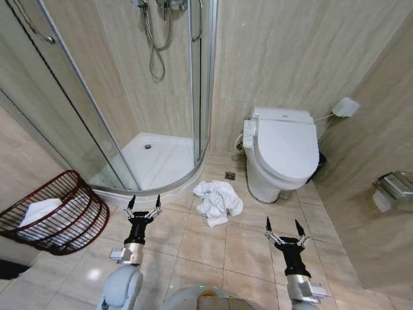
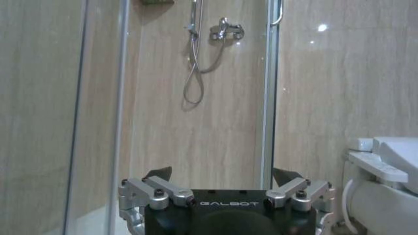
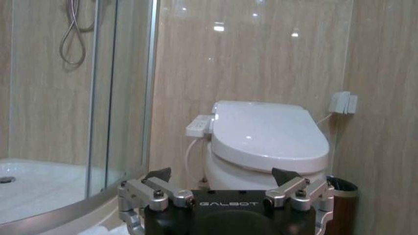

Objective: Discard the used towel into the hamper.

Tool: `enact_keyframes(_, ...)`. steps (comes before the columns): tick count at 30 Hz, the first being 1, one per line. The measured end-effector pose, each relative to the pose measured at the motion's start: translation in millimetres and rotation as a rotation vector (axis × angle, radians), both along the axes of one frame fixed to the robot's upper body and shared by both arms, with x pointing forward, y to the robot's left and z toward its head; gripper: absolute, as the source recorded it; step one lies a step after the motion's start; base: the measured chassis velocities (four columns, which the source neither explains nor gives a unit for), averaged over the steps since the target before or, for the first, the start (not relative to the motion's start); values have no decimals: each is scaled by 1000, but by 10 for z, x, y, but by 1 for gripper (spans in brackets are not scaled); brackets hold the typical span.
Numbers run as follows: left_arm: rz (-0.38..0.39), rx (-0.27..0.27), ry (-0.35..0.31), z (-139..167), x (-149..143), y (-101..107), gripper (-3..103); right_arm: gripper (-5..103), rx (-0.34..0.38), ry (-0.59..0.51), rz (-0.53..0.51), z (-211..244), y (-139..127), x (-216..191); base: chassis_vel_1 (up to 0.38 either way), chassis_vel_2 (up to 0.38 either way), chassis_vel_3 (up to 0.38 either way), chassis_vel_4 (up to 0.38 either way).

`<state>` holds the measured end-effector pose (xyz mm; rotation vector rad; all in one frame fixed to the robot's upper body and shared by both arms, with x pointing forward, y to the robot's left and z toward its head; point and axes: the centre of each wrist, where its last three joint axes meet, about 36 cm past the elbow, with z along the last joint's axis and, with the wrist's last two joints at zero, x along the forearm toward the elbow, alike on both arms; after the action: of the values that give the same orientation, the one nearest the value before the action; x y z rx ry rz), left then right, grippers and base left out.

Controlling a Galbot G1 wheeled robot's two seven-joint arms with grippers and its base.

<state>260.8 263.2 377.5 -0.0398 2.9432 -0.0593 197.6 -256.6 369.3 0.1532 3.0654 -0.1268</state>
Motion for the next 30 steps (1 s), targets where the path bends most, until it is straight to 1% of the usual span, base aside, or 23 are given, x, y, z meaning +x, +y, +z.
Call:
enact_keyframes(20,2,-5,-8,3,-16,-37,100,100,-2,-3,14,-44,-51,27,-56,53,55,-55)
enact_keyframes(30,-5,-1,0,-6,-12,-28,100,100,-1,0,15,-65,-72,54,-55,62,51,-57)
